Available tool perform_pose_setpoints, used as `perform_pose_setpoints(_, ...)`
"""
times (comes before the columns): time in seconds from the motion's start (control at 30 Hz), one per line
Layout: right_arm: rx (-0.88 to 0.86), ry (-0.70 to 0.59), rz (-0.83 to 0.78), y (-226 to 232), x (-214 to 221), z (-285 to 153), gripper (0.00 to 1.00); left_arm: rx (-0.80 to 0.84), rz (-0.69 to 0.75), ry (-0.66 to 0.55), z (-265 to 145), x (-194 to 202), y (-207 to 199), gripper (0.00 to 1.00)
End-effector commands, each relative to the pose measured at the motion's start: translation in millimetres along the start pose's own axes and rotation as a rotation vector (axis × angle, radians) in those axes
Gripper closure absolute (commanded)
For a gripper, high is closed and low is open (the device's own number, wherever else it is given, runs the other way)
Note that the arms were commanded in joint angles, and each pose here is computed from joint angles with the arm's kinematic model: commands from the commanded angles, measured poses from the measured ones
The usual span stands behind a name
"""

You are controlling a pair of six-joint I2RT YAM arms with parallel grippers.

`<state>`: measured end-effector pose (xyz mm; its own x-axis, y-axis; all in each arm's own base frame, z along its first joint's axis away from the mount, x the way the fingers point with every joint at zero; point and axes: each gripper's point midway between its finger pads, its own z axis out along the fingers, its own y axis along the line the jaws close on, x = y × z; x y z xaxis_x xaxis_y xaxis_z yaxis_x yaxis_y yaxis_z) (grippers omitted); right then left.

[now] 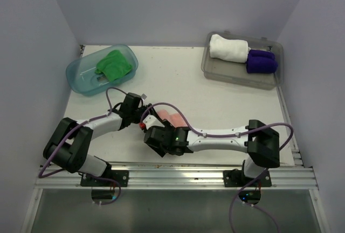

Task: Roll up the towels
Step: Roll the towel

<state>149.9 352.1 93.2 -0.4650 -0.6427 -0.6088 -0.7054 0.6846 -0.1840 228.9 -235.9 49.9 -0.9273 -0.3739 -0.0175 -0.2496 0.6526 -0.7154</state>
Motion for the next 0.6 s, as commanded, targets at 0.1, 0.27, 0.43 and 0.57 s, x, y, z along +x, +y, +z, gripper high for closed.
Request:
perform_pose_setpoints(0.1, 0.225, 0.014, -0.054, -27, 1, 23, 0.31, -0.052, -0.005, -0.027, -1, -2, 7, 0.48)
perform_pose_setpoints(0.27, 0.265, 0.005, -0.06, -28, 5, 38, 0.71, -0.056, 0.002, -0.034, -8, -5, 7, 0.44)
perform_pose_setpoints(0.43, 0.14, -0.064, -0.074, -13, -11, 46, 0.96, -0.04, -0.036, -0.114, -43, -25, 18, 0.29)
perform_pose_setpoints(0.57, -0.027, -0.133, -0.062, 11, -33, 44, 1.0, -0.043, -0.029, -0.173, -71, -36, 20, 0.26)
